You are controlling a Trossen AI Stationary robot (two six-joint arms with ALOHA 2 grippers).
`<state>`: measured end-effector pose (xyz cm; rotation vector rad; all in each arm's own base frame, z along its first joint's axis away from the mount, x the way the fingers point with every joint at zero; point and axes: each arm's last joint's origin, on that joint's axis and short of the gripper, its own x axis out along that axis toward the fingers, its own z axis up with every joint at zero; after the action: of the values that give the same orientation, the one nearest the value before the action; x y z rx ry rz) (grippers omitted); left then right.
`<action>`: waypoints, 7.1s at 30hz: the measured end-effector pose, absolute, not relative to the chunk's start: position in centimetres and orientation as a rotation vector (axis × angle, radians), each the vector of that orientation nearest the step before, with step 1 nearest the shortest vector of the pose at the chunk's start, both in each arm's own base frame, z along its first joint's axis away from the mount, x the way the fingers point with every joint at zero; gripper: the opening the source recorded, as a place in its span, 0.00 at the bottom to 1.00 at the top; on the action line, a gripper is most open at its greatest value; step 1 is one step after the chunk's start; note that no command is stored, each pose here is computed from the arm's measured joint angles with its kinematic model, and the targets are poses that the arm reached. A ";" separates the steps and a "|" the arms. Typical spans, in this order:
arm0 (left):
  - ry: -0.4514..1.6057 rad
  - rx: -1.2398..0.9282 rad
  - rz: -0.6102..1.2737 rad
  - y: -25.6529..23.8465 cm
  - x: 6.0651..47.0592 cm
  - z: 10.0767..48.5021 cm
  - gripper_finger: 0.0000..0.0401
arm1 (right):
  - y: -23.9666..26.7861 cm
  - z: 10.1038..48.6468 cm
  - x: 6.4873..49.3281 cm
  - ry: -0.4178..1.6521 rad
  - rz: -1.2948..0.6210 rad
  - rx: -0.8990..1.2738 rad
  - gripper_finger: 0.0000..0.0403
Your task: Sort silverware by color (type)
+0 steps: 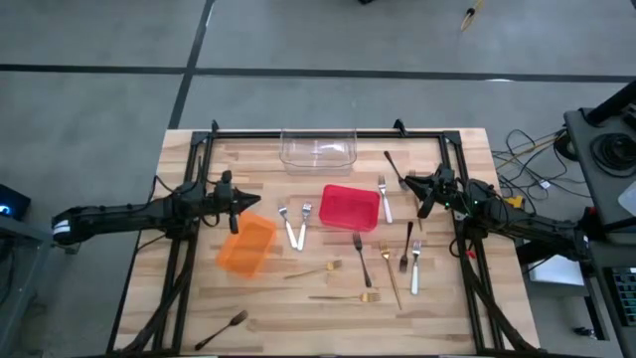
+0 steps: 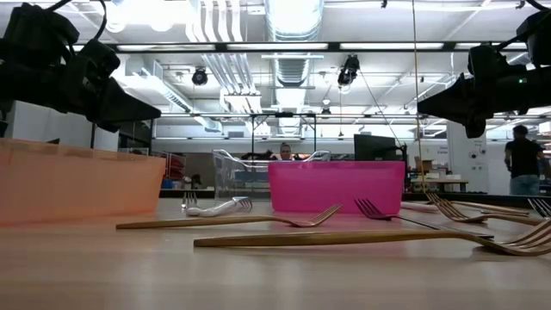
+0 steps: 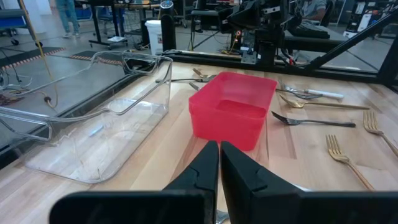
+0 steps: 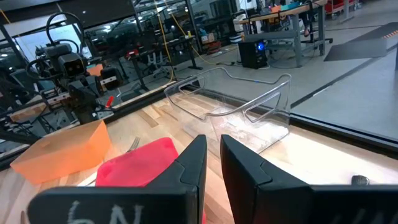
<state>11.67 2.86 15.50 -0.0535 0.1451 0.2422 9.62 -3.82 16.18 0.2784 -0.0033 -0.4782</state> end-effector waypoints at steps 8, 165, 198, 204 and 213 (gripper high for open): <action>0.145 -0.054 0.243 2.9 11.7 15.5 0.00 | -3.8 16.2 9.6 -0.003 -0.478 0.279 0.09; 1.604 -0.454 0.319 -29.3 16.5 18.7 0.25 | -3.8 16.2 9.6 -0.028 -0.479 0.356 0.09; 1.583 -0.363 0.389 -30.4 17.1 14.4 0.39 | -3.8 16.2 9.6 -0.015 -0.479 0.327 0.10; 1.579 -0.379 0.393 -30.5 17.1 14.4 0.30 | -3.8 16.2 9.6 -0.011 -0.479 0.316 0.09; 1.574 -0.400 0.401 -30.6 17.1 14.3 0.10 | -3.8 16.2 9.6 -0.002 -0.479 0.279 0.09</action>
<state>17.12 -30.56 14.30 -0.4000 1.5743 0.4013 9.62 -3.82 16.17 0.2792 -0.0016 -0.4792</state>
